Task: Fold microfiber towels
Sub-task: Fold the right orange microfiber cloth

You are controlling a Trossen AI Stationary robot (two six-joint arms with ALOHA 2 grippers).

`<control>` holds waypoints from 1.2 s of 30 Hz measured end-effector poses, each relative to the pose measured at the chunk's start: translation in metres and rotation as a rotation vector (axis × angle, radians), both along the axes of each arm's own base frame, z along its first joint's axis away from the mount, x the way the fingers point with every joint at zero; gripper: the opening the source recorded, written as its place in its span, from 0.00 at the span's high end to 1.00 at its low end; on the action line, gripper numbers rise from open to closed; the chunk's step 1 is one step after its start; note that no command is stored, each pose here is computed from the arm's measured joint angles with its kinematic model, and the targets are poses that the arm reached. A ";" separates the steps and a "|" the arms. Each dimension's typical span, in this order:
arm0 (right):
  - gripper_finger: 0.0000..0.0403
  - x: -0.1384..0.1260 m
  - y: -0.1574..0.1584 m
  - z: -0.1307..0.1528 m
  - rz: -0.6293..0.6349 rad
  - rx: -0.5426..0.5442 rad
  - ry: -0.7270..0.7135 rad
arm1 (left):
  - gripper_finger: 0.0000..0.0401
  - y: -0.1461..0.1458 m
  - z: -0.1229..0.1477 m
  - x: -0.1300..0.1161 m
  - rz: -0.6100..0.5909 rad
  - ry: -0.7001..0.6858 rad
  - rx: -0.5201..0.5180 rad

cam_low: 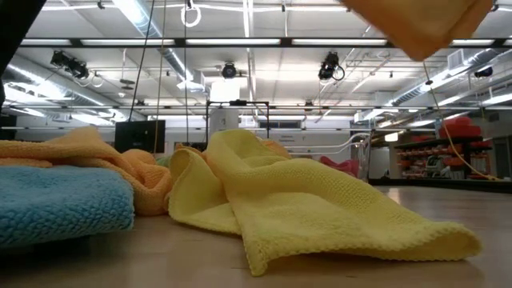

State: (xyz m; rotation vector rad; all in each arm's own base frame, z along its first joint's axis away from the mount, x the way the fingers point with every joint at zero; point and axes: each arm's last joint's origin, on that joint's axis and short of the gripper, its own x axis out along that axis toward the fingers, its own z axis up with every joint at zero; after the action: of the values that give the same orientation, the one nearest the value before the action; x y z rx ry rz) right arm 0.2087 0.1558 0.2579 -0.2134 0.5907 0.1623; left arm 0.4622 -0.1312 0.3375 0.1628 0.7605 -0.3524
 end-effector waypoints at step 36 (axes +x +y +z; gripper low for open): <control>0.90 -0.030 0.037 0.010 0.189 0.051 -0.081 | 0.46 0.041 0.036 -0.010 -0.056 -0.064 -0.111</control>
State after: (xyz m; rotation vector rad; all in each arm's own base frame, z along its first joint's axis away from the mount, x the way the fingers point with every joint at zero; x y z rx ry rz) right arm 0.1788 0.1932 0.2678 -0.2248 0.4848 0.3498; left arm 0.4522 -0.0899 0.3740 0.0908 0.6722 -0.4398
